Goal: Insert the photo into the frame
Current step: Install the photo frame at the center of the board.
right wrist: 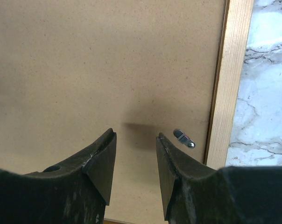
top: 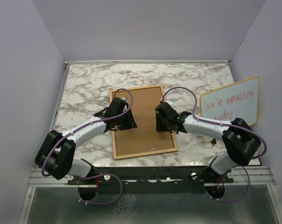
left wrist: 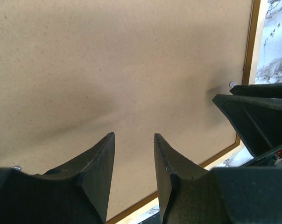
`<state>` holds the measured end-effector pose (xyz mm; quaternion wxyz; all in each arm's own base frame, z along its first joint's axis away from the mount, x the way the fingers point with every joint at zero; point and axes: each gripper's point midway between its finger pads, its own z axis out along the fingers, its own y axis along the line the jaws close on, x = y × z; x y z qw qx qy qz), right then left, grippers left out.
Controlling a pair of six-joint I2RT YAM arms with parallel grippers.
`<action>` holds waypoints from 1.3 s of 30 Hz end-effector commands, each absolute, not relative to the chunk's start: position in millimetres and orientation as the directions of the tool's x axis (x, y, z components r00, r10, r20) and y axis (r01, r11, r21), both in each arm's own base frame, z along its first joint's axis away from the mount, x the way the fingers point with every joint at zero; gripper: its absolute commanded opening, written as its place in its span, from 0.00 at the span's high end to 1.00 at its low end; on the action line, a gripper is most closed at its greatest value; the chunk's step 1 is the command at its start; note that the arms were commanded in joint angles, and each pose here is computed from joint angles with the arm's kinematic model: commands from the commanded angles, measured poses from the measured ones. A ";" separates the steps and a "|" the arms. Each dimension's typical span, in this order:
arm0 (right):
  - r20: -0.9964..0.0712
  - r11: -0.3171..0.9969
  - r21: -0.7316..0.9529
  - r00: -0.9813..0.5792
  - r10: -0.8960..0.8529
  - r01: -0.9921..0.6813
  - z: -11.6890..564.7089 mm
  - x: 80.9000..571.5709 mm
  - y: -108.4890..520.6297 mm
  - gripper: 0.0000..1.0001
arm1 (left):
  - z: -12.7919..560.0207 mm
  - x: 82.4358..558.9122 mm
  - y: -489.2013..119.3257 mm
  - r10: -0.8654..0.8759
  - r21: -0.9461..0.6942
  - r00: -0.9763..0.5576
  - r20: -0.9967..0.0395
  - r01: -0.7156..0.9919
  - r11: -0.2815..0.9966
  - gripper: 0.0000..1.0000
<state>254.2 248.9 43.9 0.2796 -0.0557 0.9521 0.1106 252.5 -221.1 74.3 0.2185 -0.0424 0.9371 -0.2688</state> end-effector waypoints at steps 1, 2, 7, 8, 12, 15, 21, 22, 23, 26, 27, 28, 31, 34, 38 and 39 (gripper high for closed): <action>-0.526 0.975 0.142 -0.847 -0.073 -0.172 35.8 253.3 244.5 0.56 | 66.0 252.8 -224.0 -0.214 -0.513 -0.889 -0.405 0.027 0.858 0.60; -0.520 0.977 0.131 -0.851 -0.076 -0.167 33.8 253.9 242.9 0.56 | 63.8 251.3 -222.5 -0.212 -0.507 -0.889 -0.405 0.025 0.862 0.60; -0.496 0.978 0.117 -0.863 -0.091 -0.170 26.7 250.4 240.8 0.56 | 55.6 246.2 -216.2 -0.214 -0.488 -0.893 -0.397 0.008 0.873 0.60; -0.491 0.978 0.119 -0.866 -0.091 -0.170 25.3 249.1 240.2 0.56 | 54.5 245.5 -215.3 -0.216 -0.486 -0.893 -0.395 0.004 0.874 0.60; -0.478 0.982 0.107 -0.874 -0.088 -0.157 19.6 245.4 234.1 0.56 | 48.6 243.1 -212.1 -0.221 -0.475 -0.895 -0.386 -0.013 0.880 0.61; -0.467 0.988 0.081 -0.881 -0.078 -0.131 15.9 243.0 224.7 0.56 | 46.2 242.5 -210.0 -0.223 -0.466 -0.896 -0.384 -0.020 0.884 0.61; -0.476 0.994 0.036 -0.877 -0.071 -0.100 19.1 246.1 212.9 0.56 | 45.5 245.8 -205.2 -0.216 -0.434 -0.891 -0.398 -0.025 0.901 0.63; -0.476 0.995 0.031 -0.877 -0.070 -0.096 18.4 246.8 211.5 0.56 | 45.0 245.9 -204.9 -0.215 -0.430 -0.892 -0.398 -0.025 0.902 0.63; -0.474 0.995 0.024 -0.877 -0.070 -0.093 17.5 247.2 210.3 0.56 | 44.9 246.2 -205.1 -0.214 -0.429 -0.892 -0.398 -0.025 0.903 0.63; -0.470 0.997 0.000 -0.880 -0.065 -0.073 14.9 248.9 204.6 0.56 | 44.2 246.8 -205.1 -0.213 -0.427 -0.893 -0.396 -0.026 0.904 0.64; -0.468 0.998 -0.007 -0.882 -0.060 -0.064 14.3 249.1 202.6 0.56 | 43.4 246.7 -204.5 -0.214 -0.425 -0.893 -0.395 -0.029 0.905 0.64; -0.465 0.998 -0.015 -0.884 -0.055 -0.054 13.4 249.0 200.4 0.56 | 43.4 246.9 -204.5 -0.214 -0.423 -0.893 -0.396 -0.029 0.906 0.64; -0.450 0.999 -0.032 -0.891 -0.054 -0.044 12.4 248.3 196.8 0.56 | 41.9 246.5 -203.5 -0.213 -0.418 -0.894 -0.394 -0.032 0.908 0.64; -0.442 0.998 -0.047 -0.895 -0.057 -0.040 11.3 247.6 194.8 0.56 | 41.7 247.0 -203.3 -0.214 -0.417 -0.894 -0.394 -0.034 0.908 0.64; -0.436 0.998 -0.060 -0.899 -0.049 -0.025 8.8 247.1 191.5 0.56 | 41.4 248.3 -203.6 -0.212 -0.414 -0.895 -0.394 -0.033 0.910 0.64; -0.434 0.998 -0.066 -0.900 -0.045 -0.018 8.2 246.9 189.6 0.56 | 41.3 248.3 -203.6 -0.211 -0.412 -0.895 -0.394 -0.033 0.910 0.64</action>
